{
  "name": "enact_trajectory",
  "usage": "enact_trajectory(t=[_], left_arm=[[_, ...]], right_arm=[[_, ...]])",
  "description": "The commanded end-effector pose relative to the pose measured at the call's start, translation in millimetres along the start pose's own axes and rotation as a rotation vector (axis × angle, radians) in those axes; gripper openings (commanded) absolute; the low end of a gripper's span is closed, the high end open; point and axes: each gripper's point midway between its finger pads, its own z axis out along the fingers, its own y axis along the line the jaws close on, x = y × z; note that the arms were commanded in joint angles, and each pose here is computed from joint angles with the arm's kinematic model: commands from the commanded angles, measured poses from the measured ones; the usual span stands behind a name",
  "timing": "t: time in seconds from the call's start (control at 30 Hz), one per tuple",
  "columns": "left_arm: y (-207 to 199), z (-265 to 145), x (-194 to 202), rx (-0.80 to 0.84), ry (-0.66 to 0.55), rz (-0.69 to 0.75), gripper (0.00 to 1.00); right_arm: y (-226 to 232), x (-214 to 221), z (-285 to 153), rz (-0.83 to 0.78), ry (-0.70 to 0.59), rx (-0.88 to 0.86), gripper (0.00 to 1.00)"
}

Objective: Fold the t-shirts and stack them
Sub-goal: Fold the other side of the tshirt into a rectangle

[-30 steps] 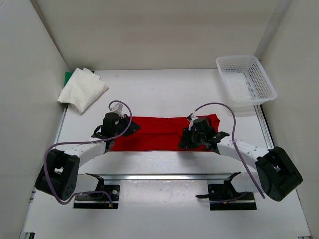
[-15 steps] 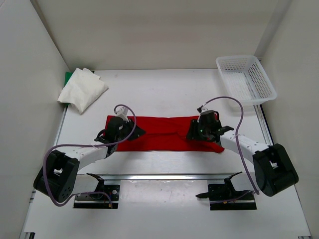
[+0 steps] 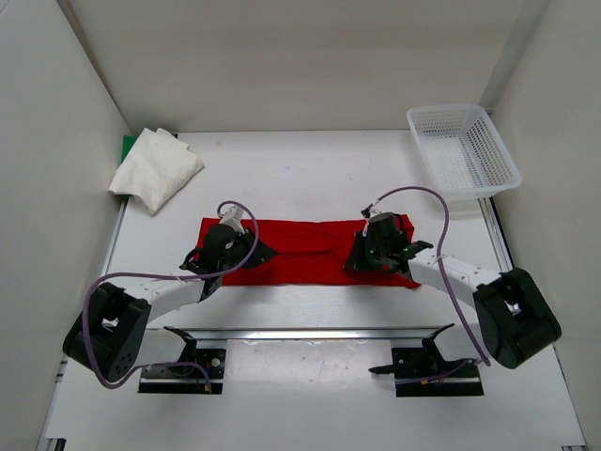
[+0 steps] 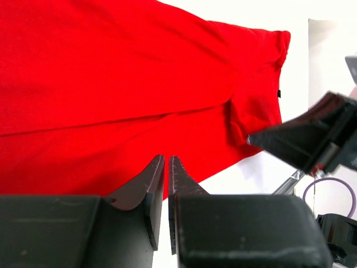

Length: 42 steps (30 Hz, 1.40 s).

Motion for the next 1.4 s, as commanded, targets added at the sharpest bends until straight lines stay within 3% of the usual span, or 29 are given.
enact_trajectory(t=[0.0,0.03,0.13,0.23,0.33,0.4,0.57,0.67,0.9,0.97,1.03,1.37], left_arm=[[-17.9,-4.3,-10.8,0.064,-0.026,0.008,0.18],[-18.9,-2.8,-13.0,0.058,-0.029,0.011,0.18],[-24.7,-1.5,-21.6,0.073,-0.041,0.009,0.18],[-32.0,1.9,-25.3,0.088,-0.035,0.011,0.19],[-37.2,2.2,-31.3,0.101,-0.036,0.010,0.19],[-46.7,3.7,-34.5,0.121,-0.045,0.026,0.20],[-41.8,28.0,-45.6,0.094,-0.055,-0.001,0.21],[-23.9,43.9,-54.7,0.107,-0.037,-0.102,0.20],[37.4,48.7,-68.0,0.065,-0.055,-0.311,0.19],[51.0,46.3,-70.6,0.054,-0.064,-0.372,0.19],[69.2,42.5,-72.1,0.044,-0.077,-0.422,0.18],[116.8,5.1,-91.7,0.010,-0.238,-0.633,0.19]], right_arm=[[32.7,2.7,-17.7,0.081,-0.006,-0.180,0.00],[30.8,11.8,-19.9,0.109,0.006,-0.199,0.00],[31.9,22.1,-22.2,0.169,0.007,-0.243,0.13],[37.1,23.7,-26.9,0.153,0.013,-0.259,0.35],[43.8,14.3,-40.0,0.111,0.006,-0.265,0.42],[38.9,4.8,-47.7,0.099,-0.030,-0.250,0.39],[-7.7,-53.9,-58.2,0.196,-0.261,-0.180,0.00],[-45.3,-93.6,-47.9,0.217,-0.366,-0.056,0.00],[-131.6,-144.8,-17.4,0.306,-0.421,0.198,0.00],[-152.8,-142.9,-10.6,0.314,-0.391,0.282,0.00],[-173.5,-124.3,1.4,0.352,-0.281,0.335,0.00],[-205.6,-112.7,-19.3,0.421,-0.239,0.398,0.00]])
